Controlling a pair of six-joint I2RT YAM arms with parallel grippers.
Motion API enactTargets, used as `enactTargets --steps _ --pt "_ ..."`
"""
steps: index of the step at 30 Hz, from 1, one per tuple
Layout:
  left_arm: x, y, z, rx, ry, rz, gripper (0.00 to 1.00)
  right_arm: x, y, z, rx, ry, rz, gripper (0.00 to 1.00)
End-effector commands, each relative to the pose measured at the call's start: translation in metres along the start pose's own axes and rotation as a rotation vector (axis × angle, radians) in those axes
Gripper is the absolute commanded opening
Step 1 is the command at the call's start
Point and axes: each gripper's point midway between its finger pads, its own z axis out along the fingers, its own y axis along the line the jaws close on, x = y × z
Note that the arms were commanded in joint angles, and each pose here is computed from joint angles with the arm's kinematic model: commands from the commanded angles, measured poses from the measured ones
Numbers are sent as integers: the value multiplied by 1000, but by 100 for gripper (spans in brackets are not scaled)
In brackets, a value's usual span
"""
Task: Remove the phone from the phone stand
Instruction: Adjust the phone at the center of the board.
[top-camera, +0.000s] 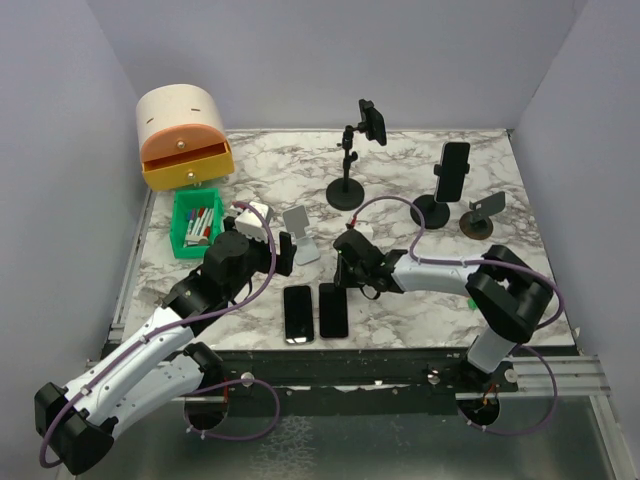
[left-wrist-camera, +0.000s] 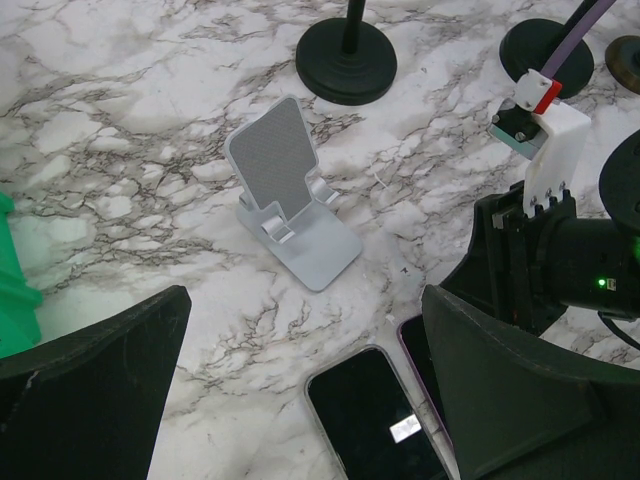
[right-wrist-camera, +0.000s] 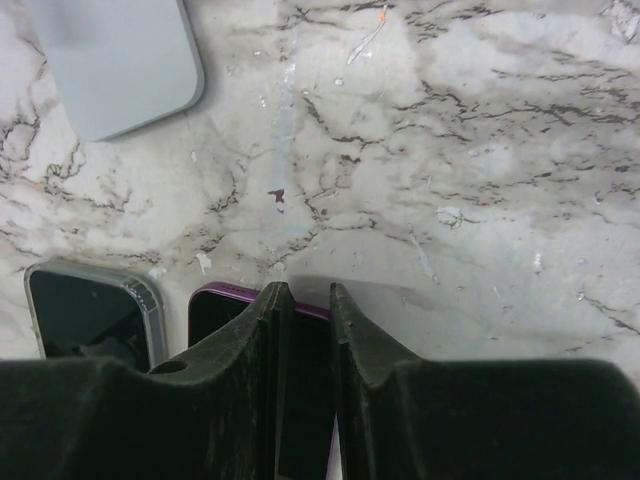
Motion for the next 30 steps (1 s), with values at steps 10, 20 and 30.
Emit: enactTargets --steps 10,20,30 --pt "-1 -3 -1 13 3 -5 99 -11 2 -74 -89 -34 13 57" --pt "1 -4 0 16 12 -3 99 53 21 -99 -490 66 169 80" --pt "2 -4 0 12 14 -2 99 71 22 -72 -490 132 222 78"
